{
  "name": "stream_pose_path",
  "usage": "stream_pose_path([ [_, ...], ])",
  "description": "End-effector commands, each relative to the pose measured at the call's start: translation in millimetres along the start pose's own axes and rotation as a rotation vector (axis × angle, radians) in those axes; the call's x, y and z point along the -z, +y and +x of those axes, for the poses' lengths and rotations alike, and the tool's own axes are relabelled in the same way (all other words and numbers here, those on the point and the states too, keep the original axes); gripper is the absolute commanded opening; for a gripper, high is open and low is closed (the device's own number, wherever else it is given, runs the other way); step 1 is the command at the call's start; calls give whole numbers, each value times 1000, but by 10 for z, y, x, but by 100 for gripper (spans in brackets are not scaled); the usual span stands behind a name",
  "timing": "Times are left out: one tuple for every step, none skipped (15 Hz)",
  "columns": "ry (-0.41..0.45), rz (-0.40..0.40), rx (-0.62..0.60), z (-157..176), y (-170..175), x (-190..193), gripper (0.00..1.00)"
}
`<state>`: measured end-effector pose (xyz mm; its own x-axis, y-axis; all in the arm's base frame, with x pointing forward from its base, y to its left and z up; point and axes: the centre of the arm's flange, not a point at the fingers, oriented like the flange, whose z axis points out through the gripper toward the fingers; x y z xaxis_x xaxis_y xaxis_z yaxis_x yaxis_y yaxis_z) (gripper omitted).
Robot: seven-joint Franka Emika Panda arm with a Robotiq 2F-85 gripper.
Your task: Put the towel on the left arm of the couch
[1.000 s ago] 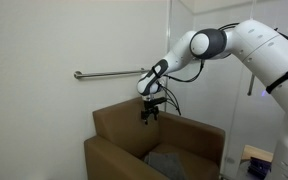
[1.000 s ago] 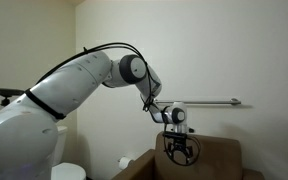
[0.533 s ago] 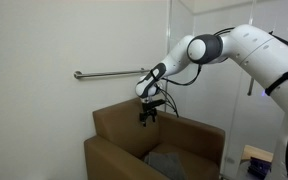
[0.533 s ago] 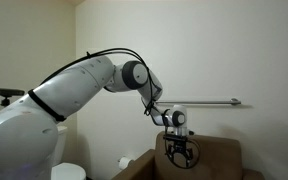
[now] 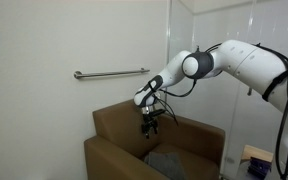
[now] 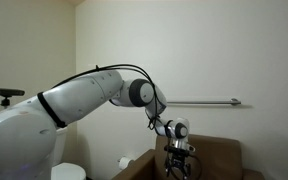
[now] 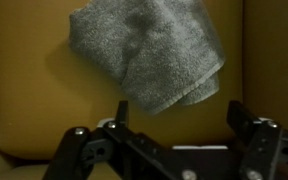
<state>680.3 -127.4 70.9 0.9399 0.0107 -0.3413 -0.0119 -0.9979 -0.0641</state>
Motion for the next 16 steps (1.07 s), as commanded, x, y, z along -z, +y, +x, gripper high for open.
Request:
stream_pose_path([
  [-62,73,74,220,118,-280,100],
  [-74,77,87,248,121,-380,100],
  [-80,84,98,273,127,-459,100],
  [-86,89,106,298,134,-537,100],
  [-90,91,113,319,132,-603,100],
  [-81,85,107,345,137,-683,100],
  [-65,76,95,370,139,-746,100],
  [-53,72,83,393,138,-799,100],
  [-39,61,73,413,140,-850,100],
  [-20,50,60,431,144,-899,100],
  [-7,38,48,456,157,-952,100],
  [7,35,38,486,177,-1007,100],
  [21,36,35,508,194,-1058,100],
  [40,43,30,520,213,-1125,100],
  [58,44,28,530,218,-1171,100],
  [81,41,23,534,213,-1228,100],
])
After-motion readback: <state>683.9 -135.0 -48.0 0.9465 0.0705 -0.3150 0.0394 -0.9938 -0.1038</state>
